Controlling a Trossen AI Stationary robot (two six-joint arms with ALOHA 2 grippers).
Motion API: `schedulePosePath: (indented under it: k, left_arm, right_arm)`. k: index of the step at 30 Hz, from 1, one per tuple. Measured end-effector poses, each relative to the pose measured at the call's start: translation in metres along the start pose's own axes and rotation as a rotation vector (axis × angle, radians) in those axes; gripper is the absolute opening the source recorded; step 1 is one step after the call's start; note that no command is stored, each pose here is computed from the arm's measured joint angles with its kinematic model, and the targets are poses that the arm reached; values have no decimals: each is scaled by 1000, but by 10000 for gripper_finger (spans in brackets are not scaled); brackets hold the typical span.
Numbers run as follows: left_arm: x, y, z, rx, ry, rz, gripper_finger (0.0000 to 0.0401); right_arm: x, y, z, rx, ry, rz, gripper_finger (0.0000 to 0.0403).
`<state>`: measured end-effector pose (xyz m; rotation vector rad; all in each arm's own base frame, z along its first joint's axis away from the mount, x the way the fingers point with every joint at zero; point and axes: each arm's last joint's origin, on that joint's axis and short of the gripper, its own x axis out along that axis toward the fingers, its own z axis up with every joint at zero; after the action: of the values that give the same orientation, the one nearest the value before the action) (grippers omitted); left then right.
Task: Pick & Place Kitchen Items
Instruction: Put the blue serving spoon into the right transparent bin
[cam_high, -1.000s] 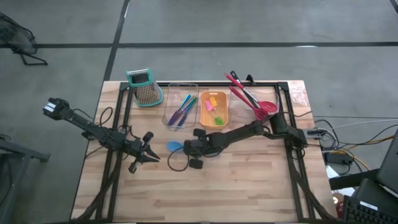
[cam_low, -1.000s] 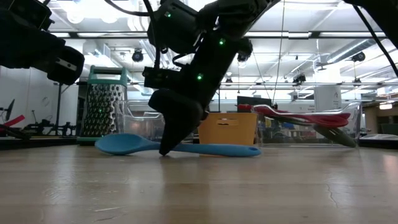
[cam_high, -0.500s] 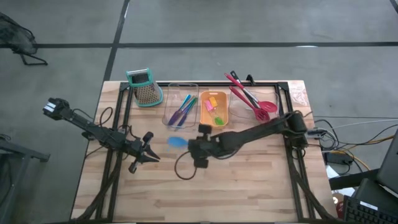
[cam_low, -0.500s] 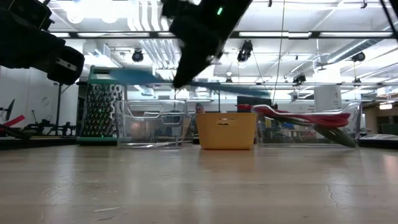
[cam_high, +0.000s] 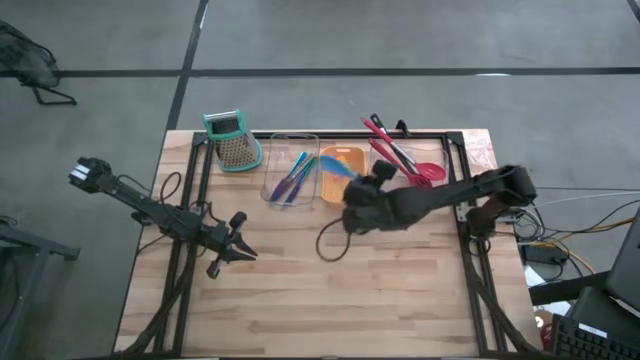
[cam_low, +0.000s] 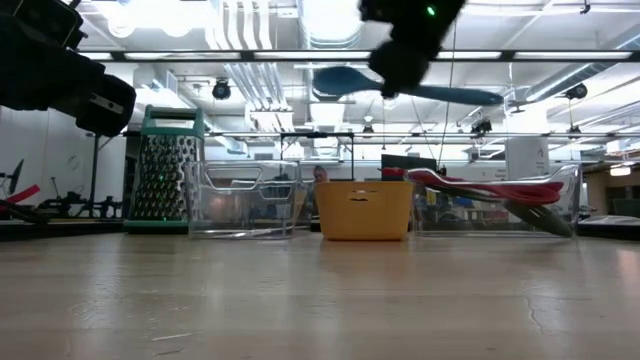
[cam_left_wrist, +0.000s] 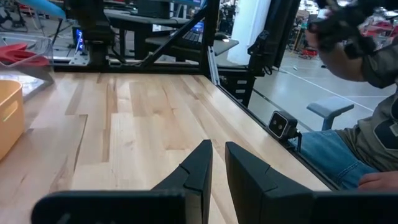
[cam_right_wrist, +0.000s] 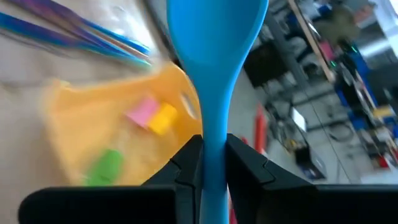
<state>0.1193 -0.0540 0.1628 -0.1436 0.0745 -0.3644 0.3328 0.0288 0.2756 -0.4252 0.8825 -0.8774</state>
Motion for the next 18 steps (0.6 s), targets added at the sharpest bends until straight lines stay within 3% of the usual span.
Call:
schedulePosePath:
  k: [10,18]
  left_arm:
    - [0,0,0,0,1,1,51]
    - [0,0,0,0,1,1,51]
  right_arm:
    - [40,-40,-75,74,82,-116,43]
    - [69,-54,-109,116,88,-162,41]
